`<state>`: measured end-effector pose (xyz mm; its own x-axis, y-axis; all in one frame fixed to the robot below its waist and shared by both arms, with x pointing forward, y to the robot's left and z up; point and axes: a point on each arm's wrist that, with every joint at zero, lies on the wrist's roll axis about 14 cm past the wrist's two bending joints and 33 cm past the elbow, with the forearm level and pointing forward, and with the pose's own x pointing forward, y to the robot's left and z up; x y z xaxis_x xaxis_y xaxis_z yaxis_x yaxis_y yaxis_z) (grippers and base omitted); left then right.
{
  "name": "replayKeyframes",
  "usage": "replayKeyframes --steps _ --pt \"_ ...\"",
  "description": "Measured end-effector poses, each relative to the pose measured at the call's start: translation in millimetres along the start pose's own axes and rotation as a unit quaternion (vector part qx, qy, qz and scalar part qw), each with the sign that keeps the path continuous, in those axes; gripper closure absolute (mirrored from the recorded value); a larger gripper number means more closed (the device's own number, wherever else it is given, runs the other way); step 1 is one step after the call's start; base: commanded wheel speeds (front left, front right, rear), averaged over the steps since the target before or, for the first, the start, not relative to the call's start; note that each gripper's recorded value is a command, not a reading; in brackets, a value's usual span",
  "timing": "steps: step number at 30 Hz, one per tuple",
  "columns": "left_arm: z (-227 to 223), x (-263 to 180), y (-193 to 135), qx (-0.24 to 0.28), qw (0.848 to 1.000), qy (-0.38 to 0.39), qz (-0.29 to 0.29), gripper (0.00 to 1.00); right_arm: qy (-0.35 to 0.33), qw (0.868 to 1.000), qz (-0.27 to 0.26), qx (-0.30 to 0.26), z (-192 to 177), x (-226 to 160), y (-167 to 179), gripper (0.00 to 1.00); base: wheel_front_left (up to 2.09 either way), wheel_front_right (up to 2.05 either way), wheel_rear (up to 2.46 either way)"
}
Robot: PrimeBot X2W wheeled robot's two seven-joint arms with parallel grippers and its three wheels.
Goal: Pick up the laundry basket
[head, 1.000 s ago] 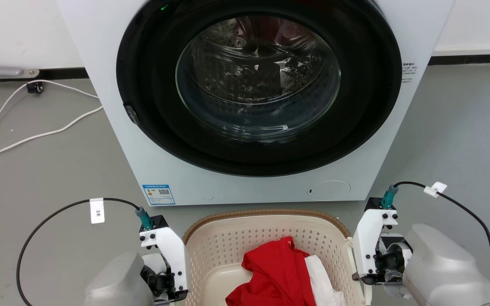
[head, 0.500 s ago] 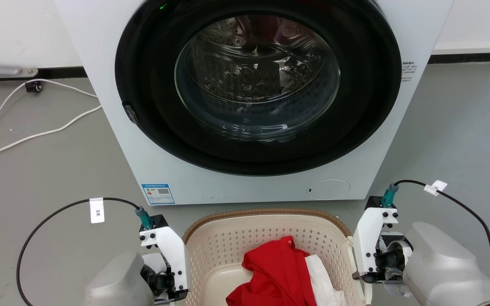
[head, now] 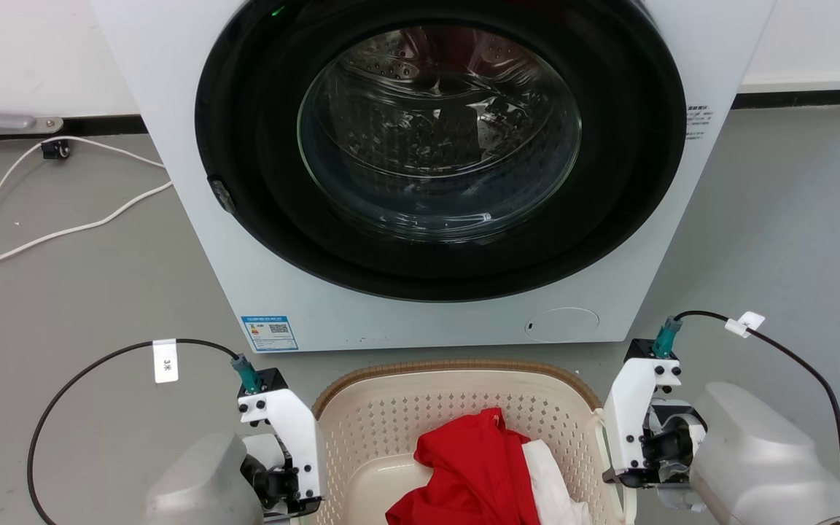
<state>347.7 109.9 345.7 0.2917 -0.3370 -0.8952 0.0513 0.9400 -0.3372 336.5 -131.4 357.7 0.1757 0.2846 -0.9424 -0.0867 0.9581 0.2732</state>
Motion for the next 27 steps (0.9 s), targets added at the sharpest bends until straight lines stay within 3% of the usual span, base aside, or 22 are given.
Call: replayKeyframes --steps 27 --pt "1.3 1.5 -1.3 0.004 1.0 -0.003 0.0 1.0 0.007 1.0 0.001 0.005 -4.0 0.5 -1.0 1.0 0.0 0.0 0.0"
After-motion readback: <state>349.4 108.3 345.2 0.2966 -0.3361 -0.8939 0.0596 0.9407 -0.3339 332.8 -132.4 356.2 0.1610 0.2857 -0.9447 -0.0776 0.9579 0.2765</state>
